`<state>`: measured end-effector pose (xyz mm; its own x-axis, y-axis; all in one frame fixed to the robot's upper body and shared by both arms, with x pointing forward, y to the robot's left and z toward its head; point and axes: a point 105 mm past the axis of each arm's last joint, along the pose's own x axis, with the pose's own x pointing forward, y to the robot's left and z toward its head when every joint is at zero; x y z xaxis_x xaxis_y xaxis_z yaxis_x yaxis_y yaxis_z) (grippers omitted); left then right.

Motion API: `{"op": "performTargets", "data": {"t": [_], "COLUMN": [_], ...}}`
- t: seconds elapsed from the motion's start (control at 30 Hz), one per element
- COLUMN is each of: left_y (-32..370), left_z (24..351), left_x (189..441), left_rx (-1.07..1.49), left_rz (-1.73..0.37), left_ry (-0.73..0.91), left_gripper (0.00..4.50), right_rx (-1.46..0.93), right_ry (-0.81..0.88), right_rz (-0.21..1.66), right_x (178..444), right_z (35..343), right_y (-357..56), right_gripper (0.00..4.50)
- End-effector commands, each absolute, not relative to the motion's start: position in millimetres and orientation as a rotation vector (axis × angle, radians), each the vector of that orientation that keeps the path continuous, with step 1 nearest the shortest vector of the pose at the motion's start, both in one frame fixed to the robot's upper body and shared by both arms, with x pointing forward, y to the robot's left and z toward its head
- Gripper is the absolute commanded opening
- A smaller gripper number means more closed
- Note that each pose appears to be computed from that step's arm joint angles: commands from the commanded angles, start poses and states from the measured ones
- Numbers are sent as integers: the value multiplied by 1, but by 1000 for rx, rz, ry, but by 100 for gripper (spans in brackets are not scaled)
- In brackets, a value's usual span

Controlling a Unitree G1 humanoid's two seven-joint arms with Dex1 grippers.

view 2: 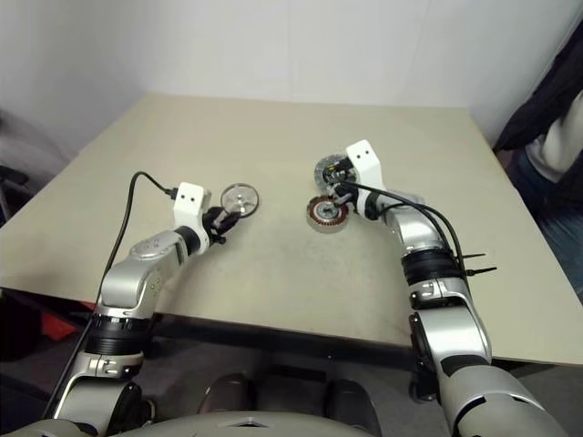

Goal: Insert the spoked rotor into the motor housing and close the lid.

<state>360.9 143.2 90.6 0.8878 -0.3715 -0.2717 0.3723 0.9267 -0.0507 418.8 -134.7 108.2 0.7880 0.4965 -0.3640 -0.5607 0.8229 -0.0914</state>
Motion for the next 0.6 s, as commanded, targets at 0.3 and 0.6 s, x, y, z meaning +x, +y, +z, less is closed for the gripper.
{"op": "performTargets", "data": {"t": [0.3,0.6], "left_y": [146,147], "left_z": [108,107], "left_x": [364,363], "left_rx": [15,-10], "left_rz": [-380,-378], "left_ry": [223,227], "left_gripper": [237,237], "right_rx": [-179,-180], "right_ry": [416,267], "right_rz": [550,573], "right_x": [412,422], "right_z": [76,132], "right_y": [-131,-136], "right_gripper": [4,4]}}
